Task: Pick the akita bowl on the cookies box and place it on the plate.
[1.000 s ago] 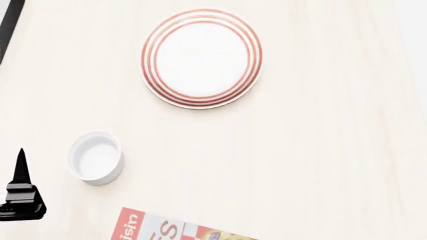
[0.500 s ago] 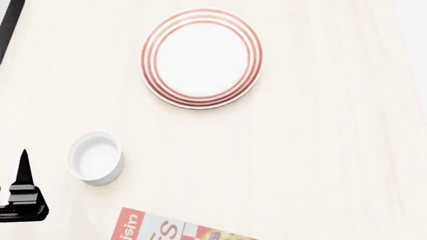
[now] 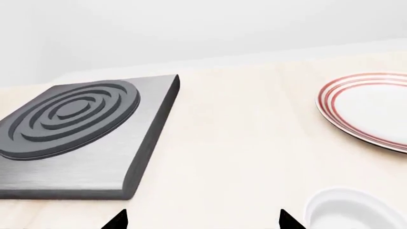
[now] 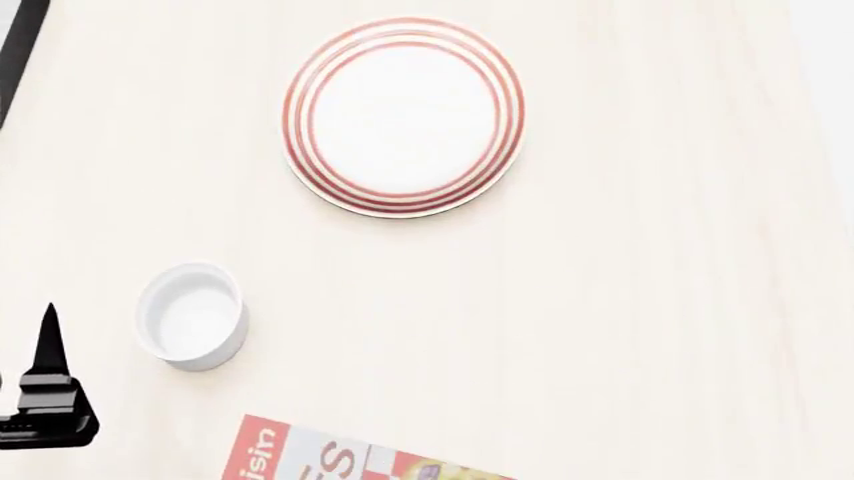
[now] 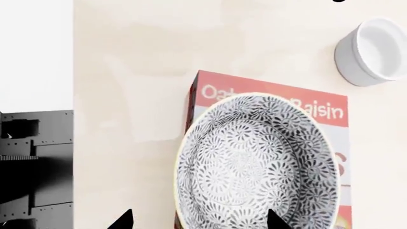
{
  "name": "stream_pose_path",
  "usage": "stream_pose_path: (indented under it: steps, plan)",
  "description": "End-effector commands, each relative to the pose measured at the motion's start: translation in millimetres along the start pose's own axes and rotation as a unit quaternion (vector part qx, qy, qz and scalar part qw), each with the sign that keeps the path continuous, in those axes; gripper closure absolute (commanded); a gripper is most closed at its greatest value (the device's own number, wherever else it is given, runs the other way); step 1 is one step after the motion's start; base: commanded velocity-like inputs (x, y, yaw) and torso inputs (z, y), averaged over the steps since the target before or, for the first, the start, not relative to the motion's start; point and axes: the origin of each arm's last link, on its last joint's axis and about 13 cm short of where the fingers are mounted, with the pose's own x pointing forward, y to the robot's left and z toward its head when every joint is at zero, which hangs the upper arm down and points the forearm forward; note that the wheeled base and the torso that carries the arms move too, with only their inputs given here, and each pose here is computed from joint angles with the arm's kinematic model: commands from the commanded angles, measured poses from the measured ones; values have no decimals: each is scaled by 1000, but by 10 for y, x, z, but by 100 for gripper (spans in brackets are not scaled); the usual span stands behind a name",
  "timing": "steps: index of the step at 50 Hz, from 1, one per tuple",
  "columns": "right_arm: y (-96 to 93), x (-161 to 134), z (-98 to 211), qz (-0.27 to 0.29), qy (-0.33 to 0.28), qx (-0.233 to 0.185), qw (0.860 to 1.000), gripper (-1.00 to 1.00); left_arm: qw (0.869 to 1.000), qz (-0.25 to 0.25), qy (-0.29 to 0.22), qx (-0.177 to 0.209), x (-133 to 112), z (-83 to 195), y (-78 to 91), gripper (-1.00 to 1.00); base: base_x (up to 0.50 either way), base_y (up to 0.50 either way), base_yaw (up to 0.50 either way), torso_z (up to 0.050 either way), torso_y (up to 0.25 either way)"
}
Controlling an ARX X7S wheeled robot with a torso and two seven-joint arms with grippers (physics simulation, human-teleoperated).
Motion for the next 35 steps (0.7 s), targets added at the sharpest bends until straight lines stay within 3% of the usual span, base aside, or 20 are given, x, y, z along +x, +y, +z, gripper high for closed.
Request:
stream_pose_path:
  steps: [1,34,35]
  plan:
    - [-11,37,34,4,0,-9,1000,-100,1000,1,1,0,-7,-13,4,-100,0,0,0,0,0]
    - [-5,189,-27,26,-6,-17,999,-100,1000,2,2,0,-19,-32,12,-100,0,0,0,0,0]
    - [-10,193,-33,26,-4,-18,999,100,1000,2,2,0,-20,-34,12,-100,0,0,0,0,0]
